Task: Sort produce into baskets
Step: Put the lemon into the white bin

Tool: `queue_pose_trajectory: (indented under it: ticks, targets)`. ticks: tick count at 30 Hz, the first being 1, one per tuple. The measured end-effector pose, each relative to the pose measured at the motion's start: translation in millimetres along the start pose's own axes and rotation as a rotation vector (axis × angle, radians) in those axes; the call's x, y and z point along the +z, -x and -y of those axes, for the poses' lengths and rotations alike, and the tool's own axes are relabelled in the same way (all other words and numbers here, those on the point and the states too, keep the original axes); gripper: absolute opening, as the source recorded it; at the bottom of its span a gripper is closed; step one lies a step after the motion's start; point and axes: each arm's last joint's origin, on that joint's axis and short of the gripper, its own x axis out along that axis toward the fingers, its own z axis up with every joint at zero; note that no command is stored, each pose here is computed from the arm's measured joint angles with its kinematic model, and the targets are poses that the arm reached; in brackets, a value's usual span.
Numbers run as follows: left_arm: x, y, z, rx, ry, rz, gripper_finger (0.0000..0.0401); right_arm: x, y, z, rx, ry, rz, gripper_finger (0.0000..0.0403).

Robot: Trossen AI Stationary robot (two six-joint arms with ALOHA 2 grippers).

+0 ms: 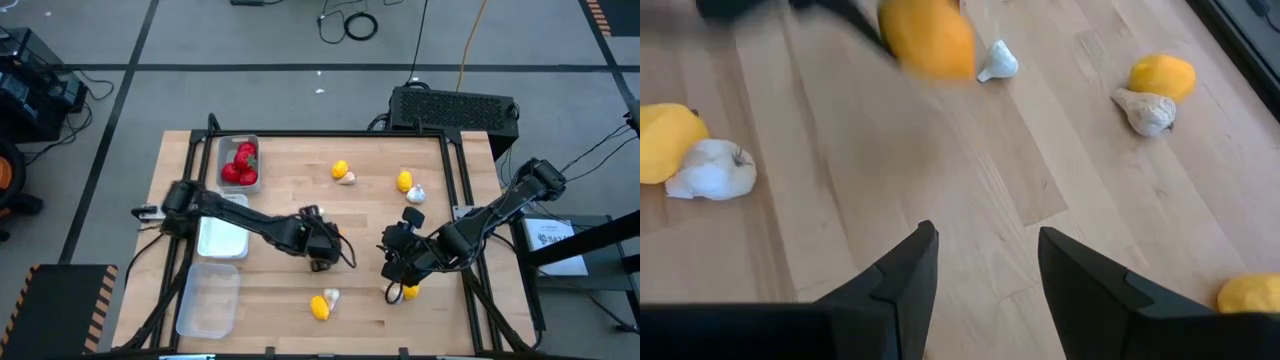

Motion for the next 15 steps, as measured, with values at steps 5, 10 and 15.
queue_pose_trajectory:
  ticks: [5,10,15]
  targets:
    - [-9.6,58.6,-32.1,0.018,0.000,-0.038,0.0238,0.6,0.1,-0.4,0.005,-0.008,0.005,0.0164]
    - [-25.1,113.9,-58.2,0.055,0.066,0.001,0.0239,0.8,-0.1,-0.1,0.002,-0.001,0.005,0.0164]
    - [-51.9,150.1,-76.0,0.098,0.145,0.021,0.0239,0.8,-0.1,-0.1,0.003,0.000,0.005,0.0164]
